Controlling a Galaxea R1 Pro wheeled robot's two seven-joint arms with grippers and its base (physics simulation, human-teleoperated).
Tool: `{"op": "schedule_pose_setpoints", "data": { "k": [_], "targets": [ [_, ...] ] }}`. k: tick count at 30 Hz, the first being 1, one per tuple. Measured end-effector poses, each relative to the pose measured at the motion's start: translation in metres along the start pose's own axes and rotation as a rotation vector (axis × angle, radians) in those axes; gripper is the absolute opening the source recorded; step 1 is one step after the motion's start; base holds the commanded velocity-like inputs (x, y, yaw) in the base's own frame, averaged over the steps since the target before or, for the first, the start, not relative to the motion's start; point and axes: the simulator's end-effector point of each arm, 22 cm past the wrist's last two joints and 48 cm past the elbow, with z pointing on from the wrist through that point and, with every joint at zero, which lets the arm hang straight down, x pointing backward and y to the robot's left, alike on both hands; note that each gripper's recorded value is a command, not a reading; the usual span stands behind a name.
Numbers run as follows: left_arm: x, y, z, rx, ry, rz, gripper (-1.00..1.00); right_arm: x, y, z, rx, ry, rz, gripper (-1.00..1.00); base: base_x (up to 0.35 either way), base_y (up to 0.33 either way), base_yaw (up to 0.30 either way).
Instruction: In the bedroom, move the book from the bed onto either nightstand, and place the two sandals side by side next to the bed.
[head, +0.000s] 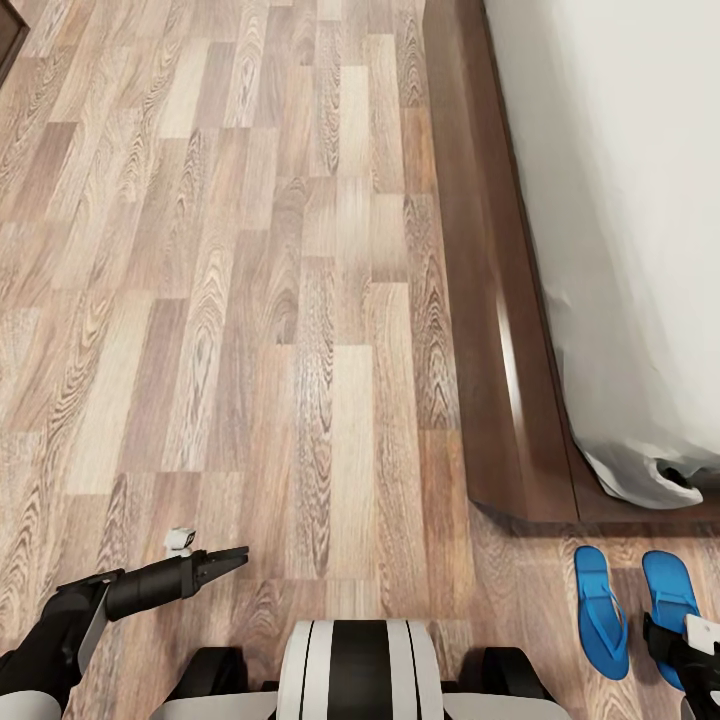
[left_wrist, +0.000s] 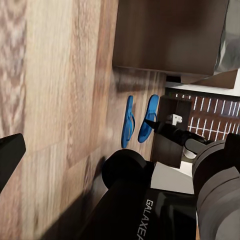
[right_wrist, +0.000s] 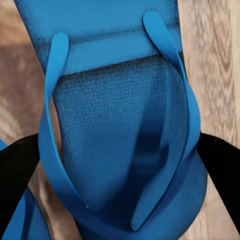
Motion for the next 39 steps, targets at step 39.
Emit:
{"op": "schedule_pose_setpoints", "data": {
  "k": [39],
  "targets": [
    [0.007, 0.009, 0.001, -0.006, 0.006, -0.022, 1.0, -0.028, 0.002, 0.0, -0.003, -0.154, -0.003, -1.0, 0.0, 0.0, 0.0]
  ]
}}
